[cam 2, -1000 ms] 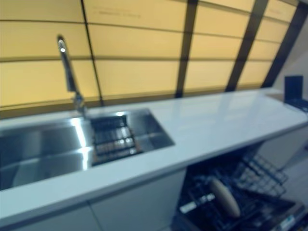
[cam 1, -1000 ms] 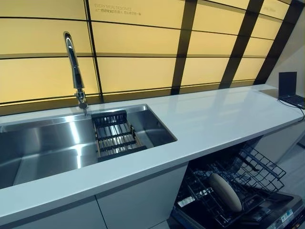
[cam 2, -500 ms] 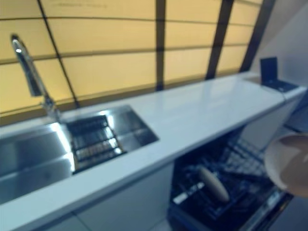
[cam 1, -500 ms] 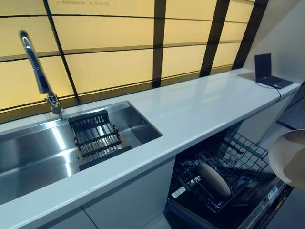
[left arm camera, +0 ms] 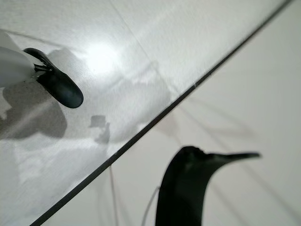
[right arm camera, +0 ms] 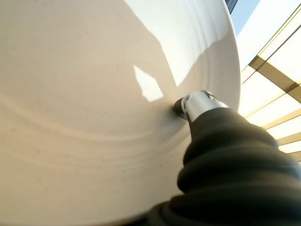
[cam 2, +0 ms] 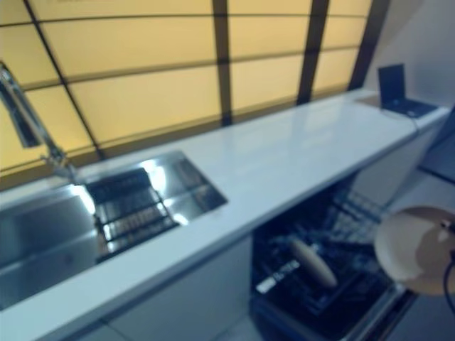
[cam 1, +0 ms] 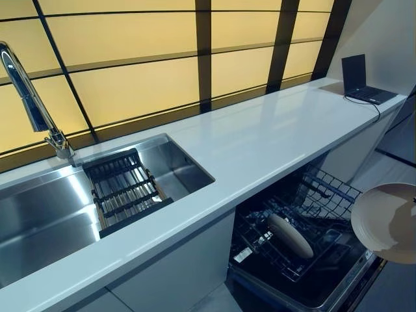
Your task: Take plates into dishwasher
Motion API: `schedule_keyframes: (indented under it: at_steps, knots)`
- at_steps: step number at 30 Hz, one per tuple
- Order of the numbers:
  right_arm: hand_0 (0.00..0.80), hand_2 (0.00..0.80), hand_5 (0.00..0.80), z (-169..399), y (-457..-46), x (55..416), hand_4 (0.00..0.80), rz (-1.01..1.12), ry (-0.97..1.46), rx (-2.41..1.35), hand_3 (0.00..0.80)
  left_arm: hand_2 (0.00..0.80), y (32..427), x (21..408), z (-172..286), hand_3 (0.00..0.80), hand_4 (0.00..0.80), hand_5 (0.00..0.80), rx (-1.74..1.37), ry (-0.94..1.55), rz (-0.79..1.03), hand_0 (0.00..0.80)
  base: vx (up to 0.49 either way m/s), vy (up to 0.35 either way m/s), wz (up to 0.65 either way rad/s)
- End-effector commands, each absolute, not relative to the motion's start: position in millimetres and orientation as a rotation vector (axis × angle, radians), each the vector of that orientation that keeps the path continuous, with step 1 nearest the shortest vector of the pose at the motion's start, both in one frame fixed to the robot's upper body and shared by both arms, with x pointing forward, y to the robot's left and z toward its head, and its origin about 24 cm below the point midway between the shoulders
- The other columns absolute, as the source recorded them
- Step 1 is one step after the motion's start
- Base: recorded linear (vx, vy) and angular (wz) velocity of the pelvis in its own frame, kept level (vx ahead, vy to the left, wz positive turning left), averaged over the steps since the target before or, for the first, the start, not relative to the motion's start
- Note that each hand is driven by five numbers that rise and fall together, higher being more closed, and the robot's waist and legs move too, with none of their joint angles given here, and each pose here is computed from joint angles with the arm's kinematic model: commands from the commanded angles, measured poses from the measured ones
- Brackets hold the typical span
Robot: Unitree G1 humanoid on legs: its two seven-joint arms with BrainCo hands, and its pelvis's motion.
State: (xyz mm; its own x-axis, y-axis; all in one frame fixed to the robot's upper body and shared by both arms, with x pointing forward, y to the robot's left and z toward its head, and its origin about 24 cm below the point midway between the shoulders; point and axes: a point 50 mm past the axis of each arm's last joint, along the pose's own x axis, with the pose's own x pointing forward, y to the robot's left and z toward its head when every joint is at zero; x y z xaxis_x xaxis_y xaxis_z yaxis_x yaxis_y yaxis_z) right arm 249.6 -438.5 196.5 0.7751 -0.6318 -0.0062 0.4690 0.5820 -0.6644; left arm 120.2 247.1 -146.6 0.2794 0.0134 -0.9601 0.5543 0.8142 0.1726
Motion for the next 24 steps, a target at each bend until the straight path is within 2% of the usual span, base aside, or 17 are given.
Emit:
schedule_keyframes:
  at_steps: [1,24]
  knots:
    - [0.8,0.8,0.8,231.1,-421.6,263.1,0.8,-0.674,0.05,-0.746,0.8,0.0,256.8,121.1,-144.6,0.0,0.0,0.0,0.59,1.266,-0.394,0.0,0.0,0.0,0.0]
    - [0.8,0.8,0.8,295.9,-370.3,291.7,0.8,-0.669,-0.194,-0.98,0.8,0.0,231.0,135.1,-145.8,0.0,0.0,0.0,0.534,1.18,-0.425,0.0,-0.003,0.006,-0.01]
